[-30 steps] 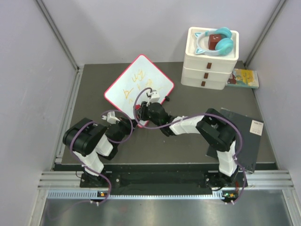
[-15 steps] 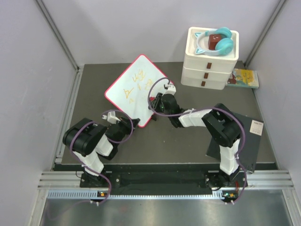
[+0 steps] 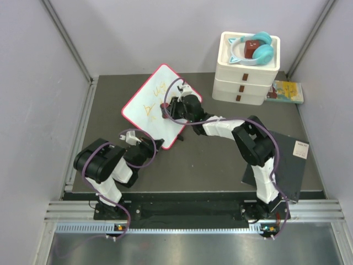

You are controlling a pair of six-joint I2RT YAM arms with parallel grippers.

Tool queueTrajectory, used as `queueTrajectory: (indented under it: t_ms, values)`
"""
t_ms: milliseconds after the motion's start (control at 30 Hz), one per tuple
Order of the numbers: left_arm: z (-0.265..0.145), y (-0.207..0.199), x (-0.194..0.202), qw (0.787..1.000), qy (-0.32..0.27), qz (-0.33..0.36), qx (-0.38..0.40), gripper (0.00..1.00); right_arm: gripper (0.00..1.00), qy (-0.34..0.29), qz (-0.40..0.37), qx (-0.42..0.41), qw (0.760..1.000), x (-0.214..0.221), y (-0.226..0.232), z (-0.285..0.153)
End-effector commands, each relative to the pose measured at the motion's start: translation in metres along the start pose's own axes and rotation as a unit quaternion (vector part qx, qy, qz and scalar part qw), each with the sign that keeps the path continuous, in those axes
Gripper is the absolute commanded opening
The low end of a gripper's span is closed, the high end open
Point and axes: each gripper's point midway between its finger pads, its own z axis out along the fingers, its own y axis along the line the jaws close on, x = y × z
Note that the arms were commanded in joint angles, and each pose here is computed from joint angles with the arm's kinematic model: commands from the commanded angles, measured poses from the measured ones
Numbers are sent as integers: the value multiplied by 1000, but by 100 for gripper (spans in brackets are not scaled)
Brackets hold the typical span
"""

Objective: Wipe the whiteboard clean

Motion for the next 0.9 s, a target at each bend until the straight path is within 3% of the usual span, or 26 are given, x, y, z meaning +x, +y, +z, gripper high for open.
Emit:
queueTrajectory:
  t_ms: [0, 267, 367, 500, 633, 867]
  values:
    - [-68, 135, 64, 957, 130, 33, -258, 0, 0, 65, -33, -65, 995, 35, 41, 8]
    - [-68, 135, 64, 957, 132, 38, -257, 0, 0, 84, -109, -87, 987, 46, 110, 18]
    - [-68, 138, 65, 953, 139, 47, -264, 0, 0, 100, -103, -77, 987, 51, 111, 29]
    - [-68, 137, 64, 954, 135, 44, -264, 0, 0, 133, -85, -43, 987, 57, 85, 43]
    - [-68, 136, 64, 954, 137, 46, -261, 0, 0, 150, -39, 7, 988, 51, 28, 51]
    - [-68, 137, 64, 954, 136, 46, -262, 0, 0, 149, -32, 118, 981, 44, -62, 31]
